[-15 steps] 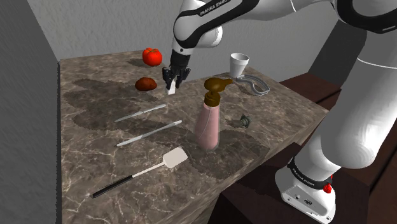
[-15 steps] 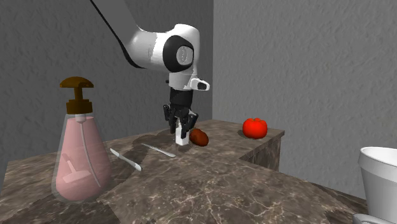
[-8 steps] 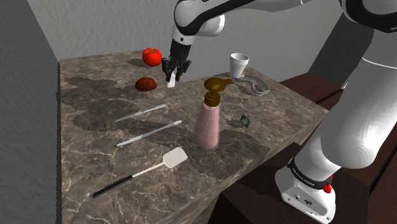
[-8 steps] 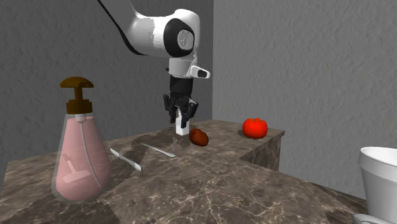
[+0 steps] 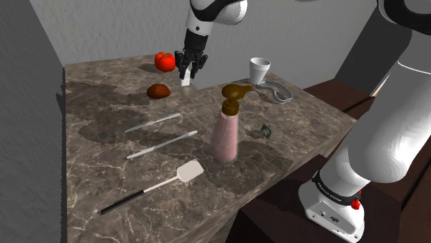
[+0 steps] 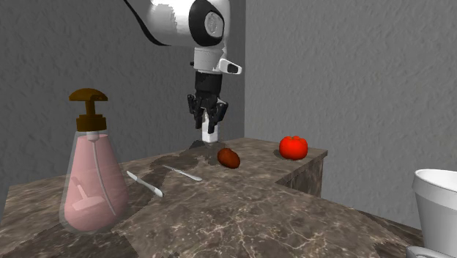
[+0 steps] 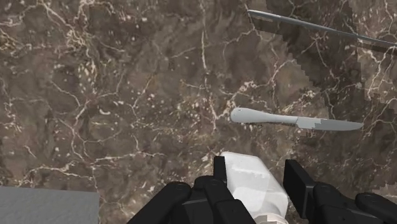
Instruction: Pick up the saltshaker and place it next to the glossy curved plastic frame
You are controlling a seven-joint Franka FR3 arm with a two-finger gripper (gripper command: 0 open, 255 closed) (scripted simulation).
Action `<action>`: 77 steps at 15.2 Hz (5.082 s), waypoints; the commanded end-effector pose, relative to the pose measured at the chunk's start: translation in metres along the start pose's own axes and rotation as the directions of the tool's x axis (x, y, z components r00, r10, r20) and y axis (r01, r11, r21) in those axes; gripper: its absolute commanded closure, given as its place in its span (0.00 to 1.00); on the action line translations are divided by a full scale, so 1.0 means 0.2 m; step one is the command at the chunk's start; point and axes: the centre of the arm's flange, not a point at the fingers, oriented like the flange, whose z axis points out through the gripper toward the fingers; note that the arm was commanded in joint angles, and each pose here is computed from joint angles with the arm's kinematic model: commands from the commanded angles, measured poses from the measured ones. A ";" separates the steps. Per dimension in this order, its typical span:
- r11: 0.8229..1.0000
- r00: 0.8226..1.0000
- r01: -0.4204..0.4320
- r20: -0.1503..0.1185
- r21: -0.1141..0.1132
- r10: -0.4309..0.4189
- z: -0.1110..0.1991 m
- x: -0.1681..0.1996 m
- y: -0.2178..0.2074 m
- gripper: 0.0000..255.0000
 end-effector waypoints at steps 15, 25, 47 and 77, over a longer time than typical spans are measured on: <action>1.000 1.000 0.000 0.000 0.000 0.000 -0.26 0.10 0.61 1.00; 1.000 1.000 0.000 0.000 0.000 0.000 -0.40 0.19 1.25 1.00; 1.000 1.000 0.000 0.000 0.000 0.000 -0.43 0.30 2.28 1.00; 1.000 1.000 0.000 0.000 0.000 0.000 0.15 0.24 2.41 1.00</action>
